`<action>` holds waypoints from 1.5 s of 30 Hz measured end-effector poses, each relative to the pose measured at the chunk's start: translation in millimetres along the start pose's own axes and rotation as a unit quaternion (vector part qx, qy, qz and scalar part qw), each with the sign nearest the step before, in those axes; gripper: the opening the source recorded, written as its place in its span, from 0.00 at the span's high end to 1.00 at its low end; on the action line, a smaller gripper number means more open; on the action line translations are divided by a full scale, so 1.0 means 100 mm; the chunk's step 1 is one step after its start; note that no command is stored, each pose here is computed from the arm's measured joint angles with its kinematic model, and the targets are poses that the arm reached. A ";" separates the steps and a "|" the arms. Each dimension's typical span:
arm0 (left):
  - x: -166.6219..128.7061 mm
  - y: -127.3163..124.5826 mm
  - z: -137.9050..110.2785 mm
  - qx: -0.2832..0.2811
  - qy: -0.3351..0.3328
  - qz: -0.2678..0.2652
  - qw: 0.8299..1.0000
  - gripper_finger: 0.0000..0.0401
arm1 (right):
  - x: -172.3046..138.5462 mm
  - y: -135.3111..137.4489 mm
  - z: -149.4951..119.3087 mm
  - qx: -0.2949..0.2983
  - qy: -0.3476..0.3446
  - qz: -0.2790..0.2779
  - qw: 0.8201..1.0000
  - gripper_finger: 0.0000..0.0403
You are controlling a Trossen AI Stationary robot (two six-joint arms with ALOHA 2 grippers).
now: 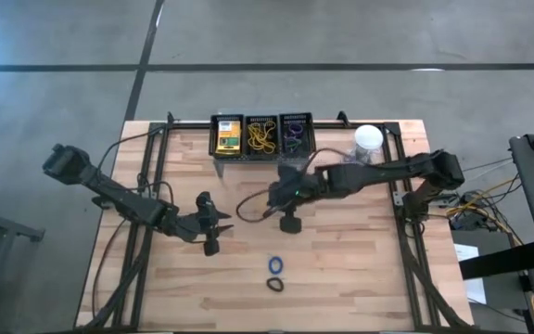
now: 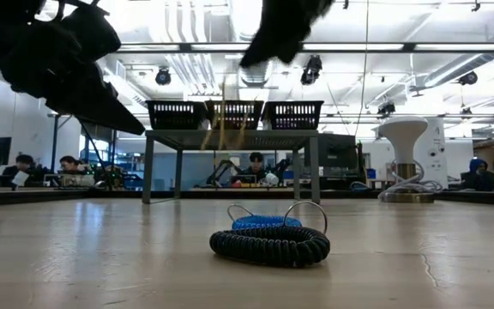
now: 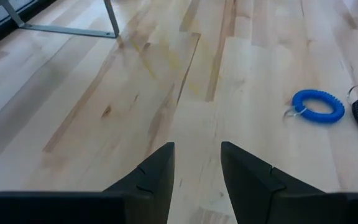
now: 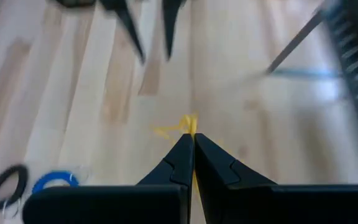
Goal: Pick & Place Office Desk Supplies
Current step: Put the yellow rubber band into the middle black bin
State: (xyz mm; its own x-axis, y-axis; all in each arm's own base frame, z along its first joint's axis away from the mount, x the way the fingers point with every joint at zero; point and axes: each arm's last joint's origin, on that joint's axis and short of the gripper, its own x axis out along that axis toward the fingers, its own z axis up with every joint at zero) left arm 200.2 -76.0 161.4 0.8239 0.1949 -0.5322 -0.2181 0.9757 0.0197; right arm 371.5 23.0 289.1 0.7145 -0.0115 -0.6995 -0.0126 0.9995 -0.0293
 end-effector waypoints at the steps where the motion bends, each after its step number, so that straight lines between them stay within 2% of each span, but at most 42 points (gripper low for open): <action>1: 0.00 0.00 -0.01 0.000 0.002 0.001 1.000 0.67 | 0.10 0.03 -0.07 0.005 0.011 0.003 1.000 0.98; 4: 0.00 0.00 -0.01 -0.005 0.006 0.002 1.000 0.67 | 0.41 0.15 -0.29 0.019 0.016 0.011 1.000 0.98; 8: -0.01 -0.01 -0.02 -0.005 0.005 -0.002 1.000 0.67 | 0.79 0.32 -0.49 0.026 -0.016 0.027 0.999 0.98; 10: -0.02 -0.03 -0.02 -0.004 0.003 -0.005 1.000 0.67 | 0.91 0.40 -0.52 0.042 -0.034 0.028 0.998 0.98; 14: -0.04 -0.07 -0.01 -0.005 -0.008 -0.018 1.000 0.67 | 1.07 0.46 -0.58 0.076 -0.019 0.031 0.996 0.93; 18: -0.04 -0.14 0.02 -0.012 -0.034 -0.026 0.999 0.67 | 1.04 0.49 -0.56 0.092 -0.021 0.005 0.996 0.84; 21: 0.00 -0.23 0.02 -0.009 -0.053 -0.041 0.998 0.67 | 0.89 0.63 -0.59 0.072 -0.043 -0.071 0.994 0.78; 25: 0.14 -0.31 -0.04 -0.010 -0.064 -0.044 0.997 0.67 | 0.73 0.84 -0.77 0.044 -0.058 -0.167 0.983 0.75; 28: 0.26 -0.33 -0.10 -0.010 -0.054 -0.044 0.998 0.67 | 0.71 0.92 -0.97 0.056 -0.069 -0.206 0.975 0.75; 32: 0.39 -0.31 -0.08 -0.007 -0.024 -0.033 0.999 0.67 | 0.73 0.98 -1.16 0.095 -0.078 -0.196 0.973 0.77; 38: 0.50 -0.19 0.11 0.020 0.090 -0.009 0.996 0.62 | 0.76 1.04 -1.39 0.121 -0.087 -0.179 0.972 0.81; 45: 0.64 0.07 0.21 -0.045 0.147 -0.049 0.987 0.47 | 0.77 1.04 -1.48 0.120 -0.111 -0.160 0.974 0.84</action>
State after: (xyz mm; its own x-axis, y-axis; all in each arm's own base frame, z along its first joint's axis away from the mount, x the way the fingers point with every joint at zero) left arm 262.0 -54.9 145.1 0.6588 0.0505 -0.7506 -0.2018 0.9731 -0.1116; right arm 321.4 121.4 126.6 0.7896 -0.3425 -0.5092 0.3795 0.9246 -0.0334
